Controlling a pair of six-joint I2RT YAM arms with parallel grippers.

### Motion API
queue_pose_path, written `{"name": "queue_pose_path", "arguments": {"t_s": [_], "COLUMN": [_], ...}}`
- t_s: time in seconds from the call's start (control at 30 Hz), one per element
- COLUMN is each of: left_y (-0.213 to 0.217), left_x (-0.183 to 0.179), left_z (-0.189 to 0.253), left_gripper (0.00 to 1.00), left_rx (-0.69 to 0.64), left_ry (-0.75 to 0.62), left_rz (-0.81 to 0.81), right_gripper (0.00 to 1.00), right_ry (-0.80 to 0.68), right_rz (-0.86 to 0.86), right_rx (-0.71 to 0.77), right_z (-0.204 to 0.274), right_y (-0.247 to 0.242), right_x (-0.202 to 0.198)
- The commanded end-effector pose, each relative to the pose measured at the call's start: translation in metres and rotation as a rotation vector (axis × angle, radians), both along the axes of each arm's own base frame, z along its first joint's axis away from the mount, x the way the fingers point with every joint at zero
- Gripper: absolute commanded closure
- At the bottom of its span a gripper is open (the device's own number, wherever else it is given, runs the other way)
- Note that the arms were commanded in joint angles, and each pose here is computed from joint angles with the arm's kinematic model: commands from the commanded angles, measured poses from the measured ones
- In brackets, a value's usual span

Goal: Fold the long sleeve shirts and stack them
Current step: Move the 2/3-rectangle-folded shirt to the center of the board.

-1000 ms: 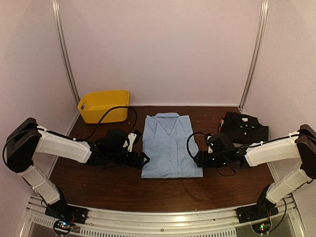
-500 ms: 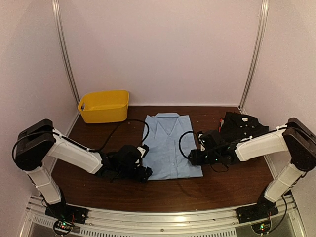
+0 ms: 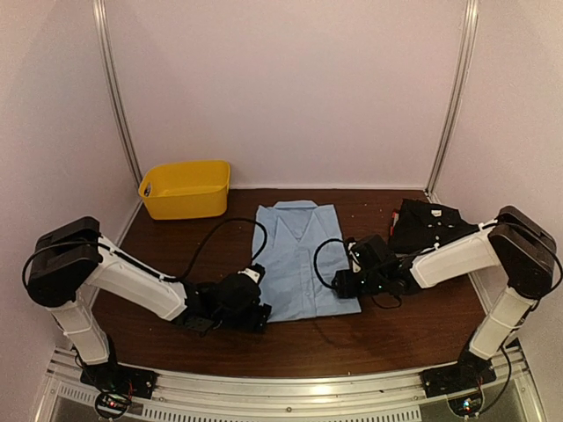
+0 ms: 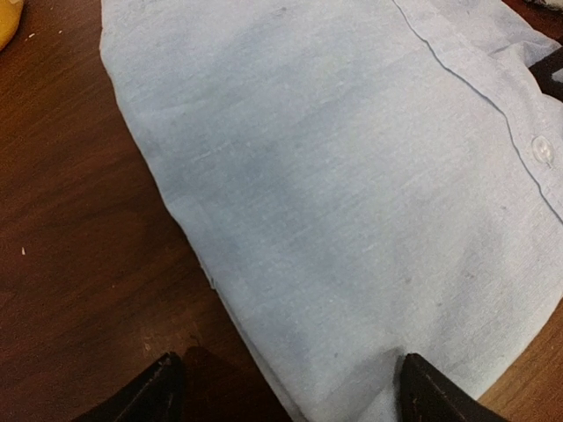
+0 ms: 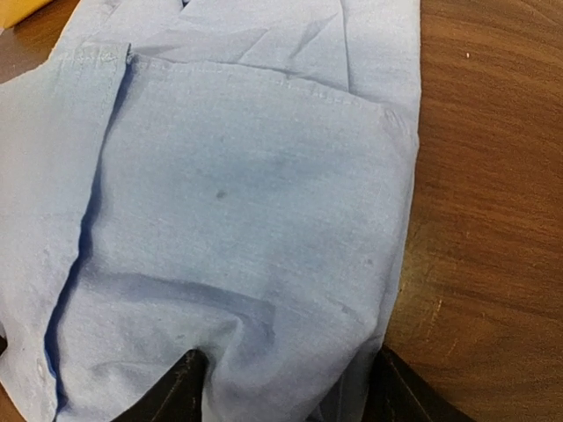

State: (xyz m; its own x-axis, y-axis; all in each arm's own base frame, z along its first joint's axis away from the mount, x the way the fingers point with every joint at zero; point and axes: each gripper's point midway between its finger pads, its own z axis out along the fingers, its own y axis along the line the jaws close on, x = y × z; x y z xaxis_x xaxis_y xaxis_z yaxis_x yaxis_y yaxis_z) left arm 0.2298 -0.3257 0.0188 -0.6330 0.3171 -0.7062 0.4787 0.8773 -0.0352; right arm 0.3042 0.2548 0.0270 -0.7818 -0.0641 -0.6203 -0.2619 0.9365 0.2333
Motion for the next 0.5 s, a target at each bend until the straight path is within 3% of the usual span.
{"name": "queue_pose_path", "arguments": {"t_s": [0.0, 0.2, 0.47], "left_y": [0.027, 0.031, 0.024], "left_x": [-0.016, -0.04, -0.06], "left_z": [-0.021, -0.018, 0.018], "left_gripper": [0.14, 0.13, 0.1], "left_rx": [0.142, 0.194, 0.082], "left_ry": [0.032, 0.041, 0.016], "left_rz": [-0.015, -0.075, -0.144], "right_gripper": [0.35, 0.36, 0.34], "right_ry": [0.029, 0.044, 0.01], "right_rz": [0.024, 0.043, 0.06], "right_rx": [-0.062, -0.083, -0.161], "right_z": [-0.01, -0.017, 0.001], "right_y": [-0.016, -0.021, -0.022], "right_x": [-0.02, -0.053, -0.083]}}
